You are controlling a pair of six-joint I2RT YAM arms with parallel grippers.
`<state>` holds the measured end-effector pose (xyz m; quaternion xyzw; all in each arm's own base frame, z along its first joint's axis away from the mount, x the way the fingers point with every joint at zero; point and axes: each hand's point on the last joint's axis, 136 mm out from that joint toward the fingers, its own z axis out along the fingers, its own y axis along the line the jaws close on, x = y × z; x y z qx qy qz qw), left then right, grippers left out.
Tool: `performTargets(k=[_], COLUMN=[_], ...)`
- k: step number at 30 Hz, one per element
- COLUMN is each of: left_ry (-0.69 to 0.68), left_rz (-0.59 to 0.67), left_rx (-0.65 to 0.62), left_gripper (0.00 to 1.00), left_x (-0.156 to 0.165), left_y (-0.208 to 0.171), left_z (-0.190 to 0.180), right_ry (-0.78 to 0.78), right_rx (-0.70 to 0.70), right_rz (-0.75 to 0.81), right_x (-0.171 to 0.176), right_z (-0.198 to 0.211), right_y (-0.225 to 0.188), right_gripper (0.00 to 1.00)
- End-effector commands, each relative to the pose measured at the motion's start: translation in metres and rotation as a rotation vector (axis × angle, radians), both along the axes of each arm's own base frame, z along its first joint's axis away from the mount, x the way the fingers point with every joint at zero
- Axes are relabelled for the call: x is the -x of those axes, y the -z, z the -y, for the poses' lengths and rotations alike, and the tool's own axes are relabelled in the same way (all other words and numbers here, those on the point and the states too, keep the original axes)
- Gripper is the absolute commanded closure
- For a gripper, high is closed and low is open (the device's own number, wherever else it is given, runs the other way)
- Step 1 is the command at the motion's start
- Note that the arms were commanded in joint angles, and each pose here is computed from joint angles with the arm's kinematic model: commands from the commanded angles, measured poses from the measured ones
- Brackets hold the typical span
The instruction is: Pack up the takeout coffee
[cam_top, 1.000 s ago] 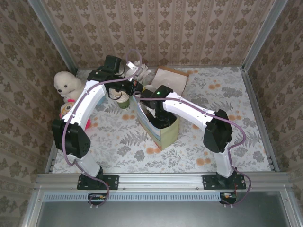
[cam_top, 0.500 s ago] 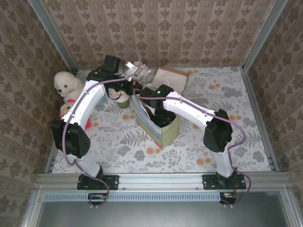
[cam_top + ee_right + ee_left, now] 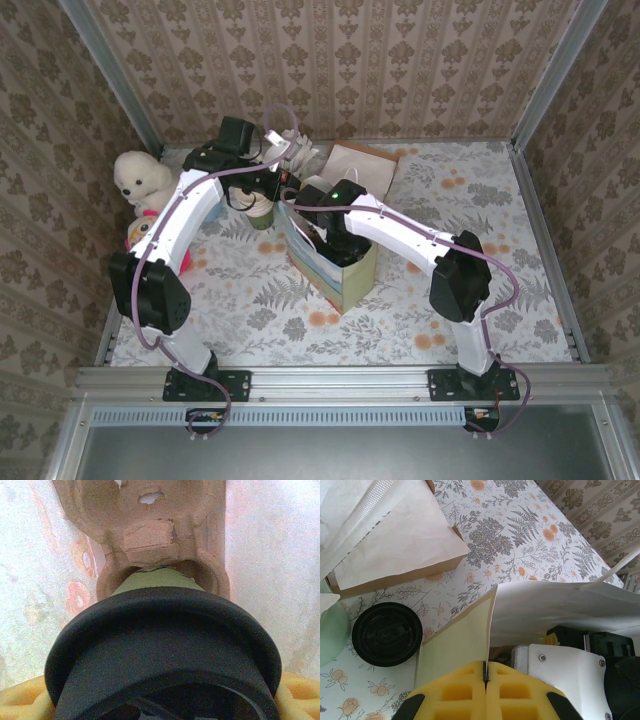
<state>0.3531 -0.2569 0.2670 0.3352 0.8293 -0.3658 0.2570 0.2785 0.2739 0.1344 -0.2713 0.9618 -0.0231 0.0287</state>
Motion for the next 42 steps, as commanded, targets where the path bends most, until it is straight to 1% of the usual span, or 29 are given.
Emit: performTargets(k=[1, 17, 33, 42], left_ry=[0.003, 0.006, 0.007, 0.007], left_rz=[-0.004, -0.005, -0.011, -0.012], left_rx=[0.005, 0.007, 0.010, 0.012], left_gripper=[1.00, 1.00, 1.00, 1.00], left_x=[0.002, 0.002, 0.002, 0.002], left_y=[-0.006, -0.006, -0.005, -0.005], left_z=[-0.002, -0.001, 0.000, 0.000], right_ry=[-0.002, -0.007, -0.004, -0.006], right_rx=[-0.028, -0.039, 0.012, 0.013], right_rz=[0.072, 0.091, 0.027, 0.002], right_x=[-0.016, -0.018, -0.015, -0.012], right_z=[-0.006, -0.006, -0.001, -0.001], right_y=[-0.003, -0.009, 0.028, 0.039], right_gripper=[0.51, 0.51, 0.51, 0.51])
